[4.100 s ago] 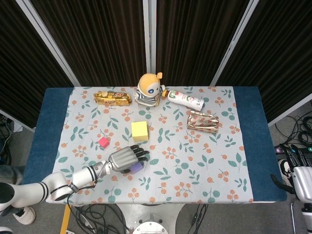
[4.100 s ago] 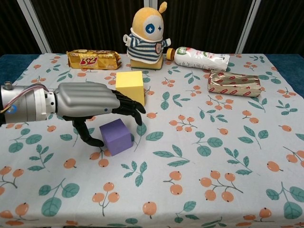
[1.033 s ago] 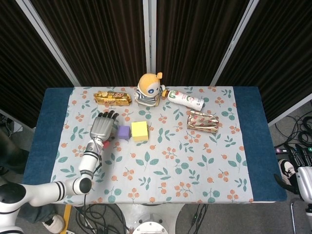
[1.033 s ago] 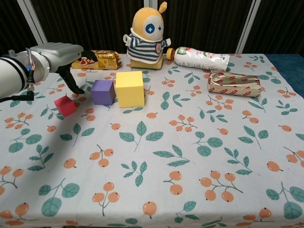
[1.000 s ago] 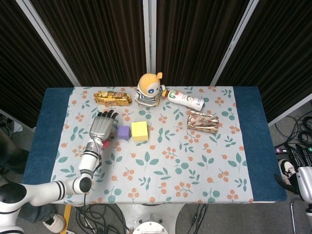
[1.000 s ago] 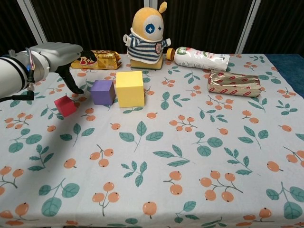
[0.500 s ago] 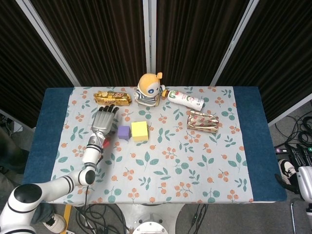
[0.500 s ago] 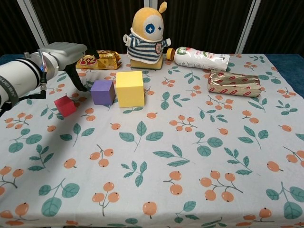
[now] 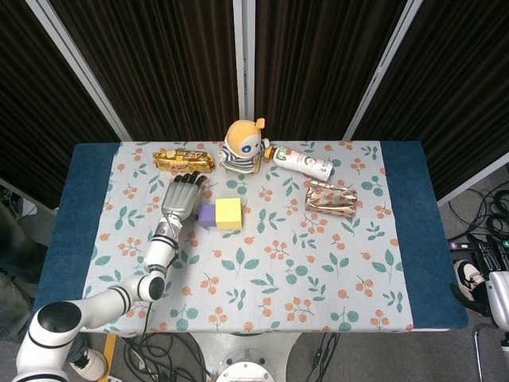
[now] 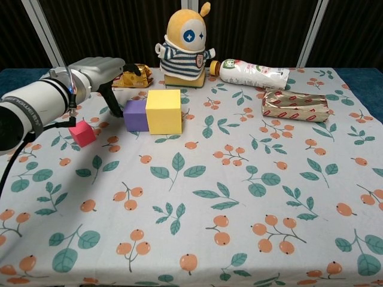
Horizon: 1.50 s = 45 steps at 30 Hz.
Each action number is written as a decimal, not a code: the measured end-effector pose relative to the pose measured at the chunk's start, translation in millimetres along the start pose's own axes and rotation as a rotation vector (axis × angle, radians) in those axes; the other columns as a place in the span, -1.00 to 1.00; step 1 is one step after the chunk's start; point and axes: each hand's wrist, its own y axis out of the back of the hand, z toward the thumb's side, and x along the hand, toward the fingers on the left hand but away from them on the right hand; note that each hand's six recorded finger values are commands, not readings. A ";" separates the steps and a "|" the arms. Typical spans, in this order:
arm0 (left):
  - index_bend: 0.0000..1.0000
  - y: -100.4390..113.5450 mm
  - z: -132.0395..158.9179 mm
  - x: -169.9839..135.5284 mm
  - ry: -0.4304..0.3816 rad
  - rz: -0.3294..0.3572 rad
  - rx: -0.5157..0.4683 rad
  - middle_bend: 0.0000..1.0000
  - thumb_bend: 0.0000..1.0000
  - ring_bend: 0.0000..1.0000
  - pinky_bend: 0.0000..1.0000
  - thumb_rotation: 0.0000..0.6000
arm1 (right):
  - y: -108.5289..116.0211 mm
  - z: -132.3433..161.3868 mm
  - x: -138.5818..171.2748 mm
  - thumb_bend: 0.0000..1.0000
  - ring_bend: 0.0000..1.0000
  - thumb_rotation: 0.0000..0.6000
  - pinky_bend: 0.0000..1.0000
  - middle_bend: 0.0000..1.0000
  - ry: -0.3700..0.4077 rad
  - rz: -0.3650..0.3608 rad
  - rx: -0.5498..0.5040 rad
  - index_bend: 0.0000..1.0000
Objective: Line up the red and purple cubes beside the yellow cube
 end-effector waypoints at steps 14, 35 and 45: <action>-0.61 1.9 -6.6 2.5 -0.002 0.002 0.008 -0.63 -0.77 -0.72 -0.63 1.00 | -0.3 0.2 -0.4 -0.70 -1.00 1.00 -0.77 -0.75 0.000 0.001 -0.001 -0.91; -0.32 16.4 -62.9 -85.9 0.031 -0.098 -0.219 -0.63 -0.72 -0.72 -0.64 1.00 | -5.0 13.2 -9.9 -0.70 -1.00 1.00 -0.77 -0.75 0.065 0.008 -0.019 -0.91; -0.31 -6.4 -77.5 -104.2 -0.048 -0.184 -0.161 -0.63 -0.46 -0.73 -0.66 1.00 | -5.1 15.3 -8.2 -0.70 -1.00 1.00 -0.77 -0.75 0.064 0.007 -0.017 -0.91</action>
